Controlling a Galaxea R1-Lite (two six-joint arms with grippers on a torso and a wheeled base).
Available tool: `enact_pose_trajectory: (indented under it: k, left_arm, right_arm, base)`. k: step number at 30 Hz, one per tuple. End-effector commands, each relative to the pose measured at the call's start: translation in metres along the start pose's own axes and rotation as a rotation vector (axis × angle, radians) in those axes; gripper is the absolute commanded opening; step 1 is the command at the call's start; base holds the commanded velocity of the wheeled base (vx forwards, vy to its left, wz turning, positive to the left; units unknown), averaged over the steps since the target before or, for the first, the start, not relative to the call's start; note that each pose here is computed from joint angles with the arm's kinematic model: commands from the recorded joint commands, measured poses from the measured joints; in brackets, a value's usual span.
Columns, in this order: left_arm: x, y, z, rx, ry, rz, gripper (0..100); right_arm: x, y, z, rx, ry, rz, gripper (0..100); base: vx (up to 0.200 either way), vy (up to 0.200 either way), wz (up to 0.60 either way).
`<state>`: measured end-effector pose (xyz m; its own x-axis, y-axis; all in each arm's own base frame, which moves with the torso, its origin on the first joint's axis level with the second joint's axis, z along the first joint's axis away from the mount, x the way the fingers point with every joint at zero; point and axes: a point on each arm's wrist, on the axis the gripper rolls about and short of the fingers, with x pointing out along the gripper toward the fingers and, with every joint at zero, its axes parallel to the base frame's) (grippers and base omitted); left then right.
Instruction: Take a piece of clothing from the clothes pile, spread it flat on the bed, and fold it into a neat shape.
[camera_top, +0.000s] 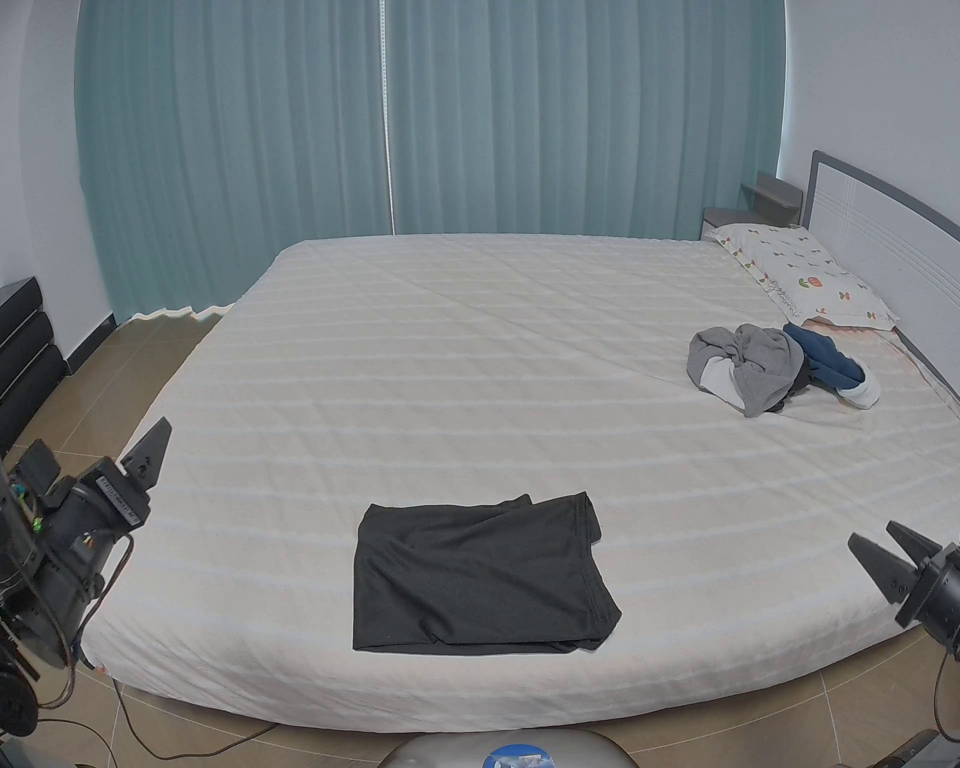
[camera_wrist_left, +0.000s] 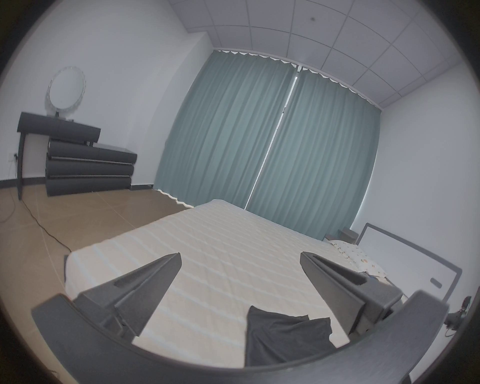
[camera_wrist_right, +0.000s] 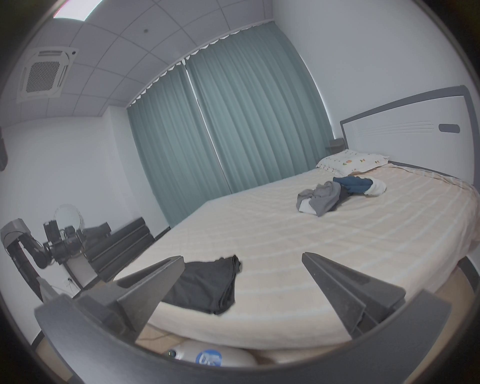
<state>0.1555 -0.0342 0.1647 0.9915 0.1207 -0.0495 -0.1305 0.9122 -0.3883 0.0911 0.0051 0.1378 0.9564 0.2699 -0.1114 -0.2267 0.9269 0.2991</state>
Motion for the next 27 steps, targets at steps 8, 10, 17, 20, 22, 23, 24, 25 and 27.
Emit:
enact_pose_trajectory:
  k: [8,10,17,20,22,23,24,25,27]
  left_arm:
    - [-0.123,0.052,0.017,0.222,-0.162,0.115,100]
    - [-0.132,0.057,0.014,0.25,-0.175,0.143,100]
    - [-0.162,0.072,0.0,0.4,-0.242,0.192,100]
    - [-0.168,0.074,-0.003,0.416,-0.256,0.214,100]
    - [-0.176,0.077,-0.009,0.421,-0.284,0.239,100]
    - [-0.177,0.078,-0.011,0.422,-0.287,0.232,100]
    - [-0.178,0.078,-0.012,0.422,-0.287,0.226,100]
    - [-0.178,0.078,-0.013,0.422,-0.286,0.224,100]
    - [-0.177,0.079,-0.017,0.425,-0.282,0.225,100]
  right_arm:
    - [-0.12,0.027,-0.015,-0.261,-0.042,0.153,100]
    - [-0.125,0.027,-0.018,-0.267,-0.022,0.135,100]
    - [-0.133,0.031,-0.028,-0.293,-0.1,0.048,100]
    - [-0.136,0.031,-0.031,-0.326,-0.122,0.041,100]
    - [-0.138,0.031,-0.035,-0.425,-0.154,0.022,100]
    - [-0.139,0.032,-0.034,-0.443,-0.16,0.023,100]
    - [-0.139,0.032,-0.033,-0.454,-0.165,0.021,100]
    - [-0.139,0.032,-0.033,-0.464,-0.17,0.02,100]
    - [-0.138,0.032,-0.034,-0.474,-0.17,0.016,100]
  base:
    - [0.0,0.0,0.0]
    - [0.0,0.0,0.0]
    - [0.0,0.0,0.0]
    - [0.0,0.0,0.0]
    - [0.0,0.0,0.0]
    - [0.0,0.0,0.0]
    - [0.0,0.0,0.0]
    - [0.0,0.0,0.0]
    - [0.0,0.0,0.0]
